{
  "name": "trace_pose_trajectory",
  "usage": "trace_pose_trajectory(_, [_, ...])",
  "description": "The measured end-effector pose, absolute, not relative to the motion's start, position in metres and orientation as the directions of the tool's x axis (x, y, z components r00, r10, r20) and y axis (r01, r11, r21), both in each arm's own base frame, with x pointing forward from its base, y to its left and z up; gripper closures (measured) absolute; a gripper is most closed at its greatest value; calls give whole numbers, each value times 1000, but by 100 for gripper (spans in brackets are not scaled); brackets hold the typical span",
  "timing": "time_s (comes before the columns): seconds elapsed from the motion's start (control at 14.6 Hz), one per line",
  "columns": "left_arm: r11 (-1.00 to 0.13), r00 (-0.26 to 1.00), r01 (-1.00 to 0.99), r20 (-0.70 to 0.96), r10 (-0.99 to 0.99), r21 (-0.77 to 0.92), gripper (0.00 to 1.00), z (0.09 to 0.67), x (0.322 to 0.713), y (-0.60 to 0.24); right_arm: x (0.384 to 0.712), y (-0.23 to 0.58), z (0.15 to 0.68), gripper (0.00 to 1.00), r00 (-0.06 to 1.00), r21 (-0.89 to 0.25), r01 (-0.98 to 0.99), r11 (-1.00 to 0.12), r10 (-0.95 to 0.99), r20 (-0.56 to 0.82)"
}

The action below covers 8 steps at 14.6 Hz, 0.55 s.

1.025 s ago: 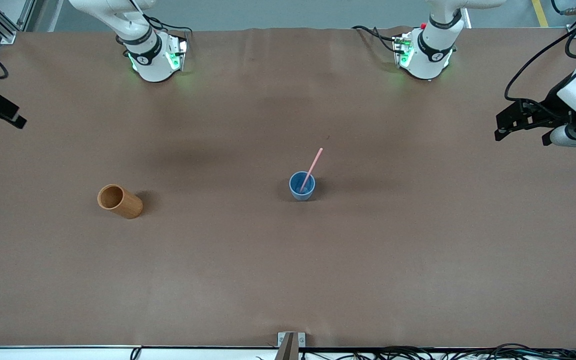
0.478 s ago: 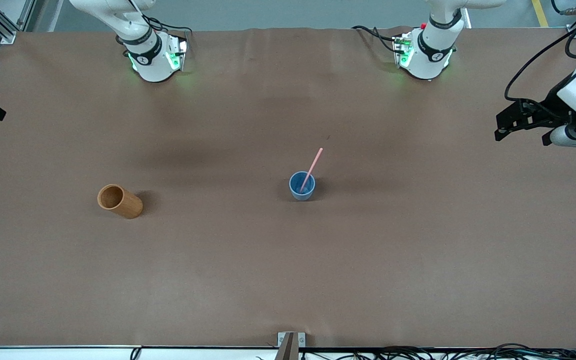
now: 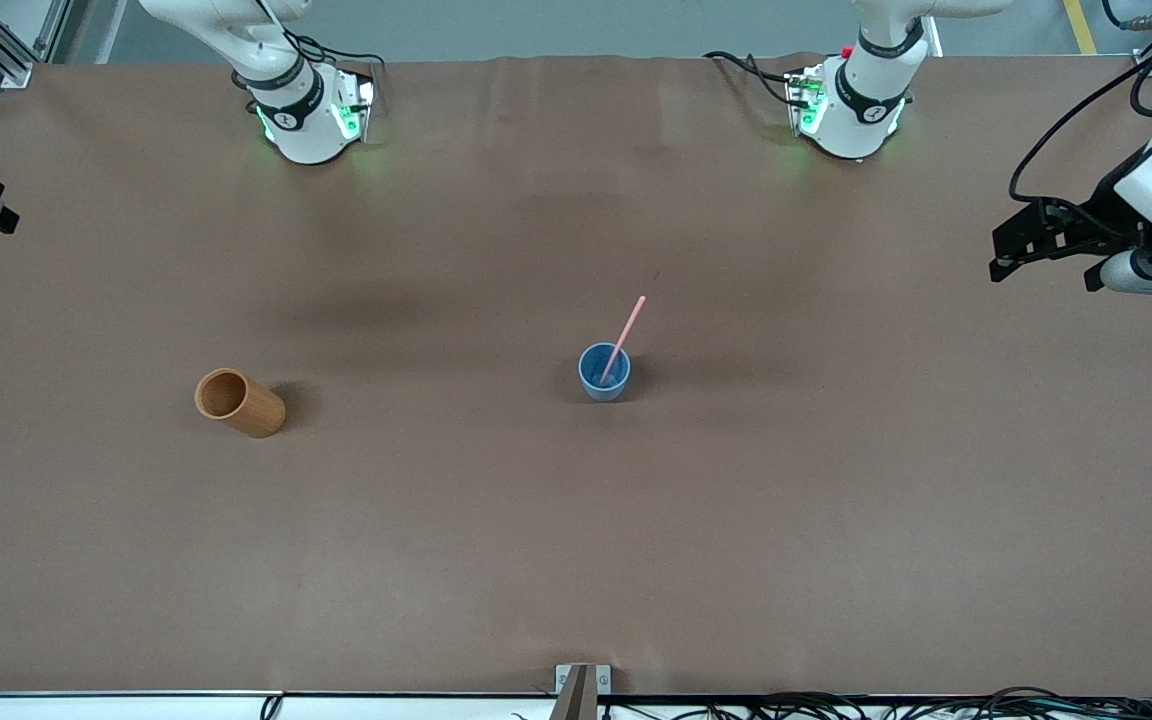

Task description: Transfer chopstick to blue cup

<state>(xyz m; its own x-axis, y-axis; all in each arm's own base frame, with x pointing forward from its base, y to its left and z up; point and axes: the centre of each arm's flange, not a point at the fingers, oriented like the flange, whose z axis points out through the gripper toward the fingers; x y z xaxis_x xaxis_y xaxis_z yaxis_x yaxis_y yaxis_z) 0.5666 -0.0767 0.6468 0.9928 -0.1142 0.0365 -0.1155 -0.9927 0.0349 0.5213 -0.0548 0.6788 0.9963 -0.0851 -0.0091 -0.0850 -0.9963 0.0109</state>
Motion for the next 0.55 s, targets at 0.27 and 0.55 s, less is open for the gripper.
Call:
trace_pose_trajectory(0.27, [-993,993,-115,37,-114,35,0,647,567,-77,523,-57,673,0,998,11,-66,-998,-66,-20])
trace_pose_trajectory(0.55, [-993,993,-115,37,-114,35,0,647,567,-77,527,-58,662,0,999,9,-28,-1000,-28,-20])
